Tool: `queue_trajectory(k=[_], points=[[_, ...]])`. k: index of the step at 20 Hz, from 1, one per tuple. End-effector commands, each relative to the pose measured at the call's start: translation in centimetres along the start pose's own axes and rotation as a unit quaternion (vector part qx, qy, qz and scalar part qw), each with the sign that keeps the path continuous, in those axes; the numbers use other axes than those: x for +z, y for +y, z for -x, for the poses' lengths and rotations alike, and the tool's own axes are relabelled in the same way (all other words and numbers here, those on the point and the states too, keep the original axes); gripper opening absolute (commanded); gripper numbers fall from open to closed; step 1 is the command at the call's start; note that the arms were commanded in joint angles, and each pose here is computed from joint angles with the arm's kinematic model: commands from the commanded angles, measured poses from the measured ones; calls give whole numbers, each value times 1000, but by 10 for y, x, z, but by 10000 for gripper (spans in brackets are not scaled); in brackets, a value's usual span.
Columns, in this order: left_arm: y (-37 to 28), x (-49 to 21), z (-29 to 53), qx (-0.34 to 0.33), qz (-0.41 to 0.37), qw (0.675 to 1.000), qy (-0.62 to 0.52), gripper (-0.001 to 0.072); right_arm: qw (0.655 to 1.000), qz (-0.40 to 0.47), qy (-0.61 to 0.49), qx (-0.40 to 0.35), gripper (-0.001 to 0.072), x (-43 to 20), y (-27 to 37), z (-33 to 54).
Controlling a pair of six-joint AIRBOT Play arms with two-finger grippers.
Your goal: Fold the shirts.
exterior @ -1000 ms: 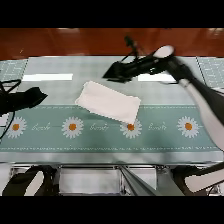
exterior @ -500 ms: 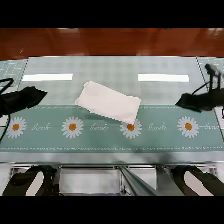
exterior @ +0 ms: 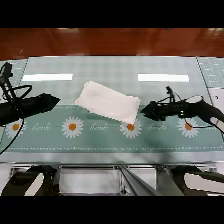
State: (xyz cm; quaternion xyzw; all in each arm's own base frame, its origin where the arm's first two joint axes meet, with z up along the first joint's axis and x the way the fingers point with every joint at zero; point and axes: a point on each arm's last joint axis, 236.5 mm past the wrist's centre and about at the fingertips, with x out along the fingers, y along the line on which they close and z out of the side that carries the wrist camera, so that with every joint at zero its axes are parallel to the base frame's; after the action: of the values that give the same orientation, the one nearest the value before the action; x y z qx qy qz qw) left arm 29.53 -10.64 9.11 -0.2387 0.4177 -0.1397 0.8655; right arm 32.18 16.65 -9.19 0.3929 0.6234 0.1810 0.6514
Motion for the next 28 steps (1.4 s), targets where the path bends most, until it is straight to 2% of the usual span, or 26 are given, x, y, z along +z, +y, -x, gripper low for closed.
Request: queue_trajectory(k=[1,3,5,7,8,10,15,17,19,23,28], points=[[3,1,-6,2,2,1000,1,20,999,6,35,25,417,1,24,-47],[4,1,-8,4,4,1000,2,20,998,27,47,27,415,1,42,-61],[6,0,-11,5,7,1000,6,20,997,55,44,36,377,5,66,-65],[7,-1,-13,7,9,1000,10,20,992,98,51,54,40,8,99,-61],[8,-1,-14,7,10,1000,11,20,988,128,53,63,20,9,117,-56],[8,-1,-14,7,10,1000,11,20,981,180,44,52,19,18,146,-39],[8,-1,-14,7,10,1000,11,20,952,300,-49,-40,19,64,208,48],[8,-1,-14,7,10,1000,11,20,937,327,-89,-87,18,82,222,97],[8,-1,-14,7,10,1000,11,20,930,338,-112,-95,18,91,236,142],[1,0,-14,-6,20,1000,10,20,933,304,-152,-120,18,111,219,227],[2,1,-14,-6,20,1000,8,20,942,201,-231,-134,16,130,160,339]])
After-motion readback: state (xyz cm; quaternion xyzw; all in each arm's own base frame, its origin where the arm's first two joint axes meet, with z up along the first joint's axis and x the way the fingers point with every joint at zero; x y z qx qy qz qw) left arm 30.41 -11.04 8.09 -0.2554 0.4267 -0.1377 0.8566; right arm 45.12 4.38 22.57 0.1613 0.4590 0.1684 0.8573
